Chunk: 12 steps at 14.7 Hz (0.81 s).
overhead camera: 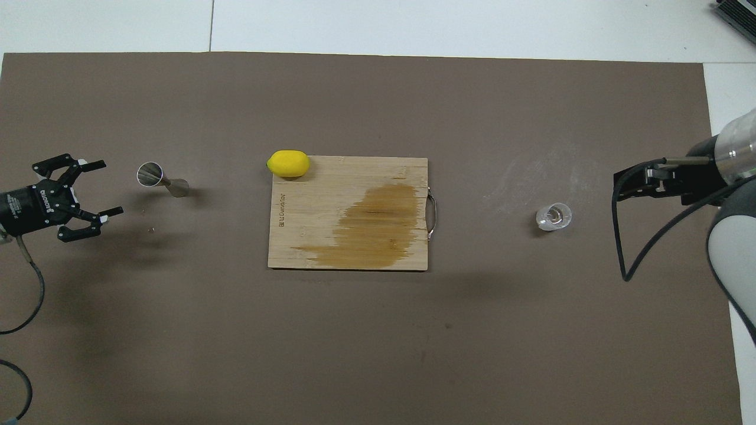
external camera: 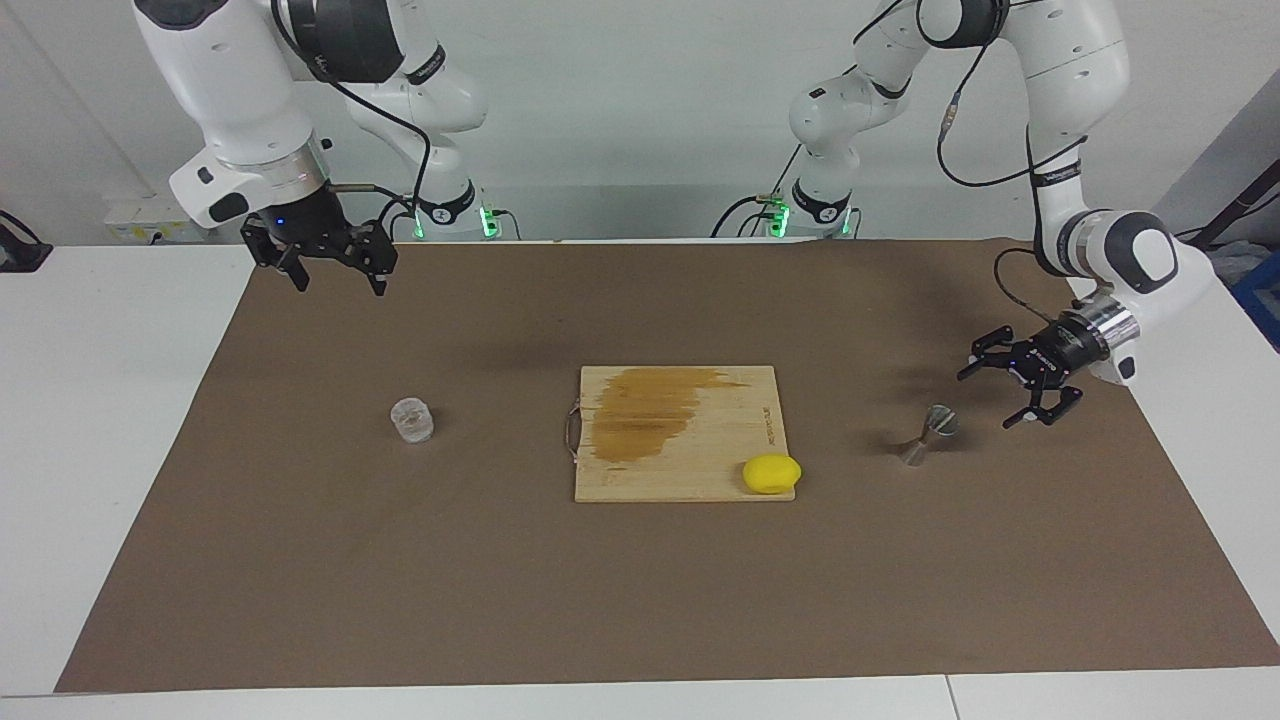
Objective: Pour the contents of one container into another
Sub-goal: 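Reach the left gripper to the small metal cup and grasp it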
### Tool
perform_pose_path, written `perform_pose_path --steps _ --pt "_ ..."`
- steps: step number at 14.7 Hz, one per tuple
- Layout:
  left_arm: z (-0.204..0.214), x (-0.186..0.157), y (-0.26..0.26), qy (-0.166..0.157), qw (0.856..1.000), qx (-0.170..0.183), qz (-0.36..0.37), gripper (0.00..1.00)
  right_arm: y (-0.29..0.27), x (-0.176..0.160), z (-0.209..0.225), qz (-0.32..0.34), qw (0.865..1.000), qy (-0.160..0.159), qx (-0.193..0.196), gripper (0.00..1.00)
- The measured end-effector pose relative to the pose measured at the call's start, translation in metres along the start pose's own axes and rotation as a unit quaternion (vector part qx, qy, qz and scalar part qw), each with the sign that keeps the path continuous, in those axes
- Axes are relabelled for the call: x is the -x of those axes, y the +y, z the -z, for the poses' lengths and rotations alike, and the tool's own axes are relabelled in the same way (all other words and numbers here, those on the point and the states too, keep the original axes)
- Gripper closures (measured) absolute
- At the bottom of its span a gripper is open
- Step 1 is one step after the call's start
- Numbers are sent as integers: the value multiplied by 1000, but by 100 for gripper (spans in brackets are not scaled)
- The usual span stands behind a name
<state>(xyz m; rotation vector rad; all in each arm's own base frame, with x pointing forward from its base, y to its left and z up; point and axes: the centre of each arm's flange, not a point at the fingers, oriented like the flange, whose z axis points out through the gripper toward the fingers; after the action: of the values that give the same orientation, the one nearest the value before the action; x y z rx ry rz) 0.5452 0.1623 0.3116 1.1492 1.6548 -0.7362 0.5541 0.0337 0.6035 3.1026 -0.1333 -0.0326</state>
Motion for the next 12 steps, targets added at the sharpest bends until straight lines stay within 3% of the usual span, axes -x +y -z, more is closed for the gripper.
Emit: perform_pose_path --steps 2,6,12 --pt "-6 -9 -23 -21 999 22 33 0 0 0 0 0 1000 0 0 1" --pt "-20 -13 -34 -17 997 55 56 0 0 0 0 0 1000 -1 0 1" --pt "-51 -5 -35 -20 995 75 66 0 0 1 0 0 1000 -1 0 1"
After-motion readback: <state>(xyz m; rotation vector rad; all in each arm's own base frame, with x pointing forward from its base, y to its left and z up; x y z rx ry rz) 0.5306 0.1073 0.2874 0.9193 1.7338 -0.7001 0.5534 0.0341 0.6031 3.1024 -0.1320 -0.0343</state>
